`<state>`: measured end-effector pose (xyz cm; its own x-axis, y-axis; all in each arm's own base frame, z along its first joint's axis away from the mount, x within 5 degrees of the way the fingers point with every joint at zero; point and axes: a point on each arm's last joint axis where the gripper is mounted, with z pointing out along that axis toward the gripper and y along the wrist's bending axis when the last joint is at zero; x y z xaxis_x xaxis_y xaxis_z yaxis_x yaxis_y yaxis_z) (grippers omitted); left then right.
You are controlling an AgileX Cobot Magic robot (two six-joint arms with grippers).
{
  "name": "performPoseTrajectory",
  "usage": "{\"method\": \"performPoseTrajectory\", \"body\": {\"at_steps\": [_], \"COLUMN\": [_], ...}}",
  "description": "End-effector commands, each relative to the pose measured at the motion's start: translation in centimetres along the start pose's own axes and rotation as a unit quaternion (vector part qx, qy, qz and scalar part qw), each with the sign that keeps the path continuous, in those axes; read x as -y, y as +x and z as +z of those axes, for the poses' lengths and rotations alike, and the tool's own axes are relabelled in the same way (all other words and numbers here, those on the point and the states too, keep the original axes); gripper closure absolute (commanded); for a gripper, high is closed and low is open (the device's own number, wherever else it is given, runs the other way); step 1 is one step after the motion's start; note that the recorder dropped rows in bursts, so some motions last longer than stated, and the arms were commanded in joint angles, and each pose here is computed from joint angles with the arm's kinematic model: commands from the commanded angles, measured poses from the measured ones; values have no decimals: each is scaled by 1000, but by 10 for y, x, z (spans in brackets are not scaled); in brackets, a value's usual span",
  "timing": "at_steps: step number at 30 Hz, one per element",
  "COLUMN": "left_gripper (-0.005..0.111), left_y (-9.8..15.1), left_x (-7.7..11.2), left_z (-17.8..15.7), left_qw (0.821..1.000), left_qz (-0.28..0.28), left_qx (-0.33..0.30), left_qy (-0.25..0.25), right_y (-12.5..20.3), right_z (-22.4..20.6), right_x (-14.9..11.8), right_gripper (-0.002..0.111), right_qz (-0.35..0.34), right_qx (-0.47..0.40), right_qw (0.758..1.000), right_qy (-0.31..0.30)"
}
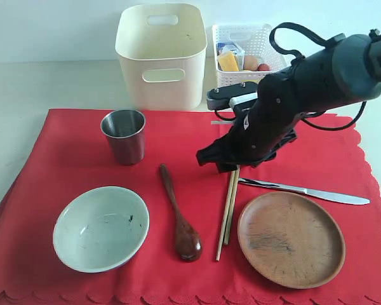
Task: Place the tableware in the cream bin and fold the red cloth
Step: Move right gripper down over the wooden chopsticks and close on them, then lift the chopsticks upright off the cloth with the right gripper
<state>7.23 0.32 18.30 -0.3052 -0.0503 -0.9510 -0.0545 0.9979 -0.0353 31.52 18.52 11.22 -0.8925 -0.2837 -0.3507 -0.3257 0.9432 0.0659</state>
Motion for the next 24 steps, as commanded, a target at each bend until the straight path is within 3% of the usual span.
{"method": "performPoseTrajectory", "body": {"at_steps": [1, 3, 5, 8, 12, 24], "left_gripper": [106, 106, 106, 106, 106, 106], "left_y": [0, 0, 0, 0, 0, 0], "left_x": [0, 0, 0, 0, 0, 0], "left_z": [1, 1, 1, 1, 1, 1], "left_qw": [1000, 1000, 1000, 1000, 1000, 1000], "left_qz": [-2, -2, -2, -2, -2, -2], "left_qx": [-1, -1, -1, -1, -1, -1], "left_qy": [1, 1, 1, 1, 1, 1], "right_y": [2, 3, 2, 1, -1, 0], "right_z": [9, 12, 12, 12, 12, 12], "right_x": [0, 0, 0, -1, -3, -5], "right_gripper": [56, 58, 67, 91, 108, 105], "right_qz": [-4, -5, 2, 12, 37, 71], "right_qx": [-5, -5, -1, 7, 14, 11], "right_qw": [1000, 1000, 1000, 1000, 999, 997], "right_qy": [3, 3, -1, -7, -17, -28]}}
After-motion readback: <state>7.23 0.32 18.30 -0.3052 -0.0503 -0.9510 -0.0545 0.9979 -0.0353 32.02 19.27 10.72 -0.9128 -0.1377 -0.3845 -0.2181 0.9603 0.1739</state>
